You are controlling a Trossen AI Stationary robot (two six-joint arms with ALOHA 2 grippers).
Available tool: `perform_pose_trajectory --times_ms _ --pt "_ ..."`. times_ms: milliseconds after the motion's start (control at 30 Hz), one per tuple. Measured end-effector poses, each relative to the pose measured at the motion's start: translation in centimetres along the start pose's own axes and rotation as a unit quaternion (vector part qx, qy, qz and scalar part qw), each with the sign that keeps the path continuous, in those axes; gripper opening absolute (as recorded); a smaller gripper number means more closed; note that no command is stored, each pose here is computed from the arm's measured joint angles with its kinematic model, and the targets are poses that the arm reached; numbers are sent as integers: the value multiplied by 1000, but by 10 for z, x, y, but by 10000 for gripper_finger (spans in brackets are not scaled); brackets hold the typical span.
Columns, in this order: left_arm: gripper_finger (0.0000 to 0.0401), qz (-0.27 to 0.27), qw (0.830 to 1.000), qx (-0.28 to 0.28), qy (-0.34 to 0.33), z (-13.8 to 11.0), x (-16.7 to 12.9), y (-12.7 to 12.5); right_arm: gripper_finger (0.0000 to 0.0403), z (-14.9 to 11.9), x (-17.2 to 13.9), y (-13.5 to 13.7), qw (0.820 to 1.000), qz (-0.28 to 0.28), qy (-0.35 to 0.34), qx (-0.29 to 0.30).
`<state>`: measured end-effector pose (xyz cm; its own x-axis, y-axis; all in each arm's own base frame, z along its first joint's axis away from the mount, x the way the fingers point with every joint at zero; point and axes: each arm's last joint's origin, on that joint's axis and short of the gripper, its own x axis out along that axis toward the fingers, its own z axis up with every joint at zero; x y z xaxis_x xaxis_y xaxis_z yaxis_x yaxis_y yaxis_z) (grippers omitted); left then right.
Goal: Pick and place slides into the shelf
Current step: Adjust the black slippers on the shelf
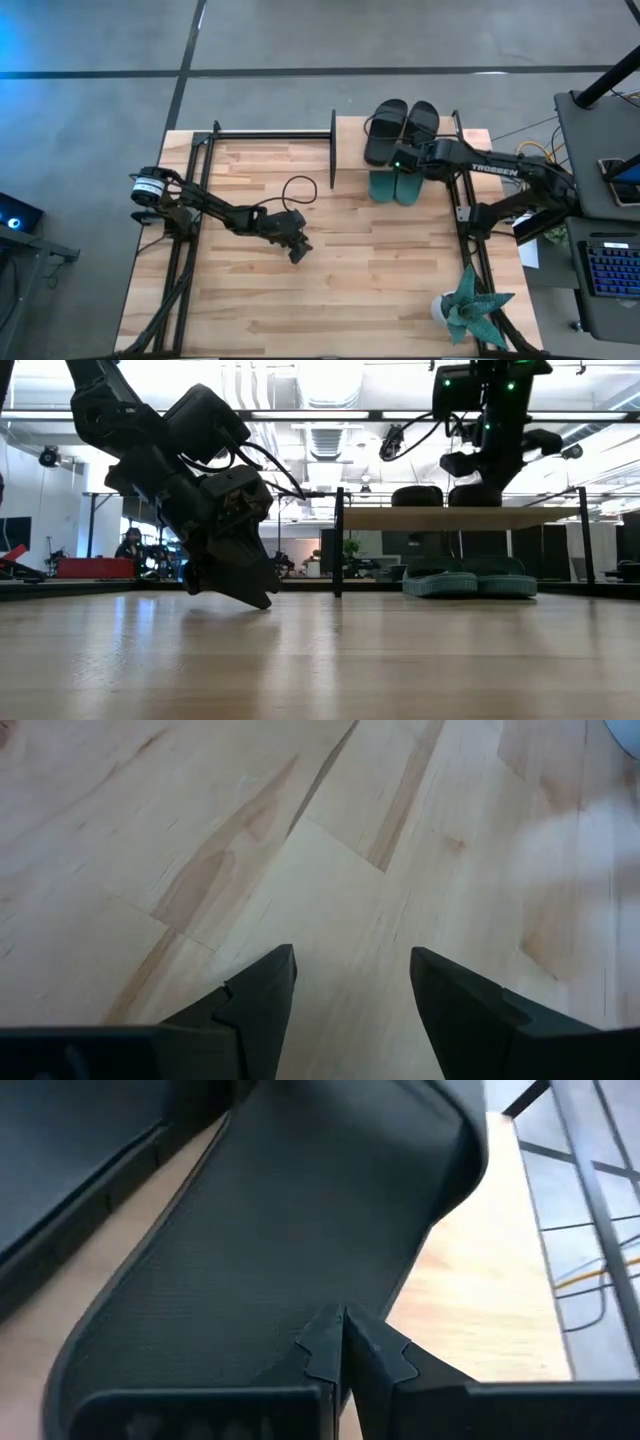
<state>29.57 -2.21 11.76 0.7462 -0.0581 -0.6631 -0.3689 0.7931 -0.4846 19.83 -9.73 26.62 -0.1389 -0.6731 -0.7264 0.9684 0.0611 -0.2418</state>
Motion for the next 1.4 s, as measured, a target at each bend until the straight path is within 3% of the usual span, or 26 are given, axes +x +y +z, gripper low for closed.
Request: perform_pose_trajectory --times_ms 333,500,1400 --pt "191 0 1000 1 0 0 0 0 8 -2 -4 -4 996 62 -24 63" --pt "191 0 1000 1 0 0 0 0 8 0 -5 1 993 103 -17 60" --pt "191 6 1000 6 -4 0 0 0 9 -15 -5 -18 996 84 -11 42"
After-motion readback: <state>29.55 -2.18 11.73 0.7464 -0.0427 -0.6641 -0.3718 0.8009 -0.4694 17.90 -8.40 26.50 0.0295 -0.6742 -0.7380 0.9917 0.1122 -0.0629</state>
